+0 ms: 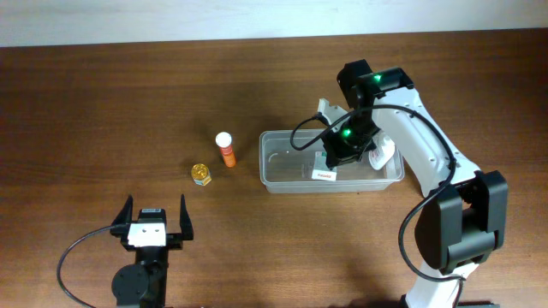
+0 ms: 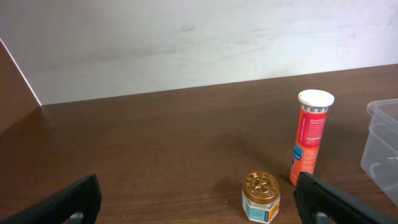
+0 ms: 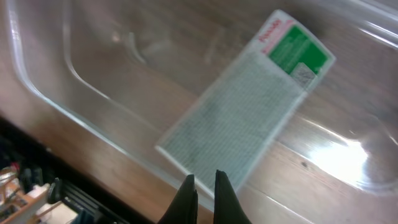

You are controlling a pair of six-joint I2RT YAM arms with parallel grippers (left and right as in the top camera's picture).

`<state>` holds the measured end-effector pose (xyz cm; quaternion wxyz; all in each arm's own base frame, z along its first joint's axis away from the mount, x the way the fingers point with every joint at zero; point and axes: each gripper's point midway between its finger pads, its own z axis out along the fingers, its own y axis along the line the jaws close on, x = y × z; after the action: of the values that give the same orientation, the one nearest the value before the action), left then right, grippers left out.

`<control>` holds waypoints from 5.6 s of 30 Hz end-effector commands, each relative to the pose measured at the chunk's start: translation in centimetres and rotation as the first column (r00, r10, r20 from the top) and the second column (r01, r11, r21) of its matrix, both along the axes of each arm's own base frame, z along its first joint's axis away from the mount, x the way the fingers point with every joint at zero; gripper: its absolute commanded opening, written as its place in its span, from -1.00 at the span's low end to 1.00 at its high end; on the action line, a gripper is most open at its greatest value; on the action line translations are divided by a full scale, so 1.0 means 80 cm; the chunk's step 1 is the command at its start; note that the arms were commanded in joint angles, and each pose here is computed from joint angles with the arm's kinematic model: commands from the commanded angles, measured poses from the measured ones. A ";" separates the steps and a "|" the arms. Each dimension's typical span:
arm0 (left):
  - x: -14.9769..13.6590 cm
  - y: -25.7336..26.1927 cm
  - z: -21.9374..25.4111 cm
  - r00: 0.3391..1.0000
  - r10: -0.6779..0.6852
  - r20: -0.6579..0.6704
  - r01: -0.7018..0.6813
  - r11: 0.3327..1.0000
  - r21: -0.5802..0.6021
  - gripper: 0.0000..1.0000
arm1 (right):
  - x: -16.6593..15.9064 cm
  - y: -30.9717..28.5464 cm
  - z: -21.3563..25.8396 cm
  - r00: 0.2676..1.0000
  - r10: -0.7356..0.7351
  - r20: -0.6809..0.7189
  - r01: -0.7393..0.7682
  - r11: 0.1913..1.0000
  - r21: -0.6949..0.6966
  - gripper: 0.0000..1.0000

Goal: Pack container
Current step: 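Carry the Panadol box into the container and release it, then move the right gripper to the small dark bottle with white cap, then grasp the small dark bottle and lift it over the container, then lower the dark bottle into the container and open the right gripper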

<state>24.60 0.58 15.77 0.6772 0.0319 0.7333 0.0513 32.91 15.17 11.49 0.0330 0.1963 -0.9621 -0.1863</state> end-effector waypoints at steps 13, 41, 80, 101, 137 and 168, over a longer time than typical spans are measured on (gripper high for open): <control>0.000 0.000 -0.001 1.000 -0.005 -0.002 0.005 1.000 0.015 0.99 | 0.000 0.018 0.030 1.000 -0.006 -0.001 0.006 0.996 0.084 -0.89; 0.000 -0.001 -0.002 1.000 -0.006 -0.002 0.006 1.000 0.015 0.99 | -0.063 -0.285 0.128 0.758 -0.637 0.137 0.652 0.737 -0.180 0.65; 0.000 0.000 -0.001 1.000 -0.005 -0.002 0.005 1.000 0.015 0.99 | -0.047 -0.339 -0.039 0.899 -0.426 0.099 0.433 0.838 -0.331 0.78; 0.000 0.000 -0.002 1.000 -0.006 -0.002 0.006 1.000 0.015 0.99 | -0.042 -0.322 -0.075 0.910 -0.414 0.032 0.408 0.877 -0.255 0.45; 0.000 0.000 -0.001 1.000 -0.005 -0.002 0.005 1.000 0.015 0.99 | -0.014 -0.303 0.071 0.874 -0.483 0.053 0.485 0.858 -0.172 -0.64; 0.000 0.000 -0.001 1.000 -0.006 -0.002 0.006 1.000 0.015 0.99 | 0.042 -0.084 0.120 0.952 -0.193 0.236 0.241 0.951 -0.194 -0.61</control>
<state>24.60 0.53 15.79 0.6776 0.0328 0.7330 0.0504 36.20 8.72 21.91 -0.0784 0.1276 -0.9848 -0.0875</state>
